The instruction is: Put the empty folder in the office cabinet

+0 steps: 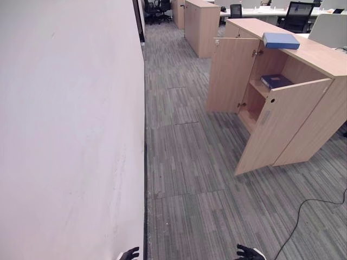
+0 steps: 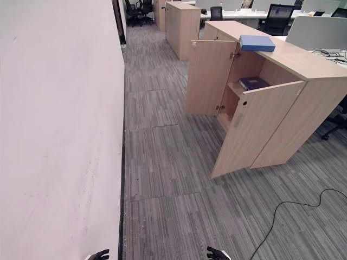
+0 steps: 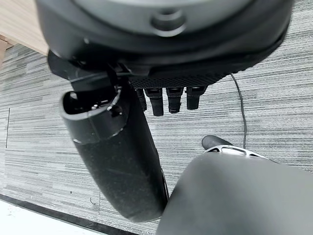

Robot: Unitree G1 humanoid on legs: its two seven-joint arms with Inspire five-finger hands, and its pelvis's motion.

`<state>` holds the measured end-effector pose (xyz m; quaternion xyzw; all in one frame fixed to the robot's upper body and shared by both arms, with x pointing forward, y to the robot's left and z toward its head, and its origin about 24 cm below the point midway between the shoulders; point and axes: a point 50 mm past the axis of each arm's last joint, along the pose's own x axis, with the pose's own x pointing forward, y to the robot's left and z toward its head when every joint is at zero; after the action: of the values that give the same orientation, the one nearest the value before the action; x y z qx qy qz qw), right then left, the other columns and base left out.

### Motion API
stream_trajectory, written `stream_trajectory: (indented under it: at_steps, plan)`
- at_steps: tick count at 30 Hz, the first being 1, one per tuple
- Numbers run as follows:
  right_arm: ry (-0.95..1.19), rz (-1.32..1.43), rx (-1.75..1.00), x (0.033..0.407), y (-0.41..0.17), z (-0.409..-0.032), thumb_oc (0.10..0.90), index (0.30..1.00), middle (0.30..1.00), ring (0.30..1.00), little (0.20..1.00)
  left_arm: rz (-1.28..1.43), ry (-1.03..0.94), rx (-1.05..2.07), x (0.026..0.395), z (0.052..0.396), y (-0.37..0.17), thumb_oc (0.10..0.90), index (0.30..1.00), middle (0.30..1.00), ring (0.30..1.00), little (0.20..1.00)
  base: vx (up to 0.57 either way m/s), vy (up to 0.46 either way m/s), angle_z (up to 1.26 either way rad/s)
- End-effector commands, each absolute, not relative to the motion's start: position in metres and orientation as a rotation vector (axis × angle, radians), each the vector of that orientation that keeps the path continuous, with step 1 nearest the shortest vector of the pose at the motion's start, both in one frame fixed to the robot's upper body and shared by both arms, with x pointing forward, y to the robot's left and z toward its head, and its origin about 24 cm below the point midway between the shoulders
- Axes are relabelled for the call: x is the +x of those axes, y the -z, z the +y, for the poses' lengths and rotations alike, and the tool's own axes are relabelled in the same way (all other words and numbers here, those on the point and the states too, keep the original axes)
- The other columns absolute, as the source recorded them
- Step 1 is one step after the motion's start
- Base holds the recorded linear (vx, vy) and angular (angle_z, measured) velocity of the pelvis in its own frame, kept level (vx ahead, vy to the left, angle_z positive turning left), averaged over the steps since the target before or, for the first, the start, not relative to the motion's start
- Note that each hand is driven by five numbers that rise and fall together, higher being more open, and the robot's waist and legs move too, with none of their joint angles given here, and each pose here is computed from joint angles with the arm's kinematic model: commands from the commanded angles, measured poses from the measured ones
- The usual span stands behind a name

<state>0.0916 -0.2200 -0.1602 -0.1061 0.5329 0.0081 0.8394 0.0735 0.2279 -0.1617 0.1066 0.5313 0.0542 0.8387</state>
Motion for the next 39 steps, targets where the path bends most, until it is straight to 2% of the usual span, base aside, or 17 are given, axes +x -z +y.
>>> stream_trajectory:
  at_steps: [1, 14, 39]
  plan:
    - [-0.016, 1.051, -0.270, 0.117, 0.152, -0.229, 0.800, 0.900, 0.900, 0.900, 0.900, 1.007, -0.155, 0.178, 0.104, 0.234, 0.152, 0.800, 0.900, 0.900, 0.900, 0.900, 0.00, 0.000, 0.00]
    - [-0.038, 1.122, -0.347, 0.104, 0.155, -0.238, 0.800, 0.900, 0.900, 0.900, 0.900, 1.019, -0.105, 0.196, 0.103, 0.227, 0.154, 0.800, 0.900, 0.900, 0.900, 0.900, 0.00, 0.000, 0.00]
    - [-0.055, 1.134, -0.398, 0.107, 0.153, -0.243, 0.800, 0.900, 0.900, 0.900, 0.900, 1.012, -0.086, 0.219, 0.109, 0.227, 0.153, 0.800, 0.900, 0.900, 0.900, 0.900, 0.00, -0.013, 0.02]
